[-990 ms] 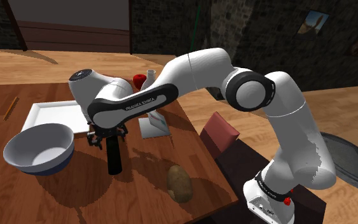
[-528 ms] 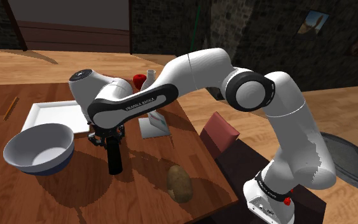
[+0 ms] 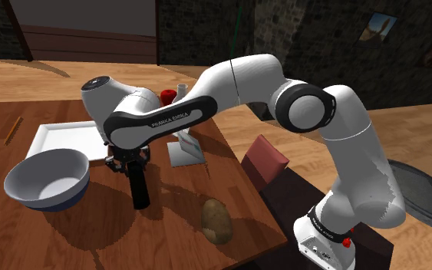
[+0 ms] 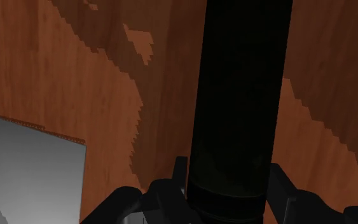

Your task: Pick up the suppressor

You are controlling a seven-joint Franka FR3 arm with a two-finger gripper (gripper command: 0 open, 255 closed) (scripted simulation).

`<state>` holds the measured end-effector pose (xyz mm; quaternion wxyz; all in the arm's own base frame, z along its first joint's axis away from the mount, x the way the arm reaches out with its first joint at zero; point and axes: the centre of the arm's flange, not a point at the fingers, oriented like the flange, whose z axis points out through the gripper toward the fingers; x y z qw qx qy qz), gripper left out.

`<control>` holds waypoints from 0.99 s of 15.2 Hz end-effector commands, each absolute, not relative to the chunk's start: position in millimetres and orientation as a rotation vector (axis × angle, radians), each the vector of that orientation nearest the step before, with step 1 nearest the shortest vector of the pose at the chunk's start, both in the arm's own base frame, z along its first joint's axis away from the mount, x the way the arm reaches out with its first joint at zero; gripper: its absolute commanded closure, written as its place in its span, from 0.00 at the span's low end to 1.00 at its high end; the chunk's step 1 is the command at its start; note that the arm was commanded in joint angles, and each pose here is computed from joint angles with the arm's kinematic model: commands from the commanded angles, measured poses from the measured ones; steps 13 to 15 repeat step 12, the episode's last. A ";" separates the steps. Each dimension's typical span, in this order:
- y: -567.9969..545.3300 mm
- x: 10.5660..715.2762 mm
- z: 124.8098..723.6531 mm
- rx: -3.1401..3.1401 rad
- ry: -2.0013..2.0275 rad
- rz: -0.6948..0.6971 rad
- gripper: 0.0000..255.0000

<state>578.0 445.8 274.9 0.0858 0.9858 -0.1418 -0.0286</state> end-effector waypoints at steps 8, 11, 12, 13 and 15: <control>445.9 578.6 323.2 2.938 -0.423 -0.085 1.00; 445.9 578.6 334.5 2.938 -0.423 -0.085 1.00; 445.9 578.6 334.5 2.938 -0.423 -0.085 1.00; 445.9 578.6 334.5 2.938 -0.423 -0.085 1.00; 445.9 578.6 334.5 2.938 -0.423 -0.085 1.00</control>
